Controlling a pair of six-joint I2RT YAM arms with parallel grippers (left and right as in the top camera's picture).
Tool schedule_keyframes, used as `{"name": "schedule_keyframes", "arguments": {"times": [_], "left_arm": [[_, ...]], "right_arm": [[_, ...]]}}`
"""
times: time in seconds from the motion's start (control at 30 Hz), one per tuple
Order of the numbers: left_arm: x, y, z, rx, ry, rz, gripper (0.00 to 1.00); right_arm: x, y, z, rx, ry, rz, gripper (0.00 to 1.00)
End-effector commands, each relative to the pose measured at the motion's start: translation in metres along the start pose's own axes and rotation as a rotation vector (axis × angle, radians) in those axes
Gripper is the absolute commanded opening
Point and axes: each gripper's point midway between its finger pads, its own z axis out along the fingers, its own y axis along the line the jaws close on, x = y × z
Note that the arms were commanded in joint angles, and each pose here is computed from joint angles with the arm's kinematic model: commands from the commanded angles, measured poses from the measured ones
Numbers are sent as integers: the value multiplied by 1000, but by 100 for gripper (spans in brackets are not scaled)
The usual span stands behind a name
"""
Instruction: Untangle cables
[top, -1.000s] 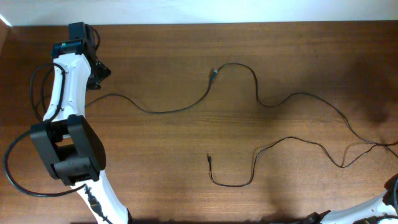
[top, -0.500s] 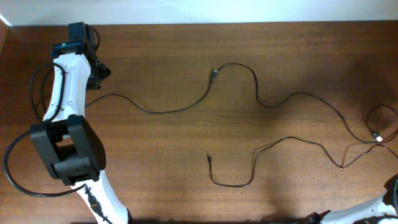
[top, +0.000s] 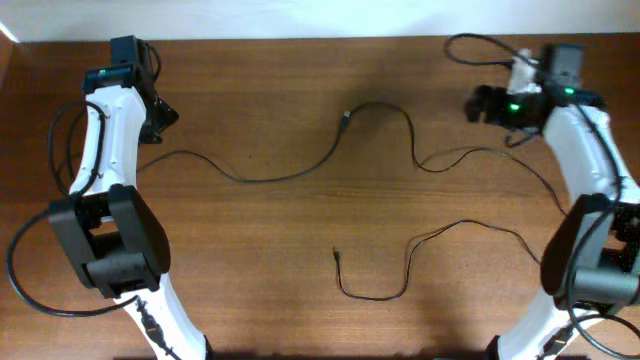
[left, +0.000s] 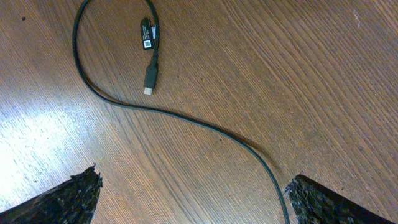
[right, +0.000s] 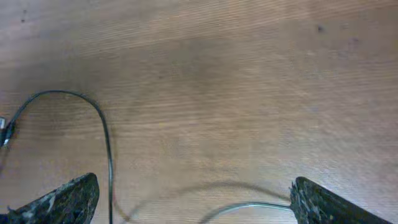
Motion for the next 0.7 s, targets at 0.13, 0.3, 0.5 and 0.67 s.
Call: {"name": "schedule_keyframes", "arguments": {"times": [0.13,0.3,0.5,0.67], "left_arm": [[-3,3,-9,8,-17,-18,99],[-3,3,-8,8,-16,-17,99],[-3,3,-9,8,-17,-18,99],[-4,3,-9,8,-17,-18,99]], "right_arm": [[26,40,49,45,82,-89,99],[66,32,68,62,224,-58,99],[107,27,55,84,395,-39,99],[140,33,45,93,523,-49,99]]}}
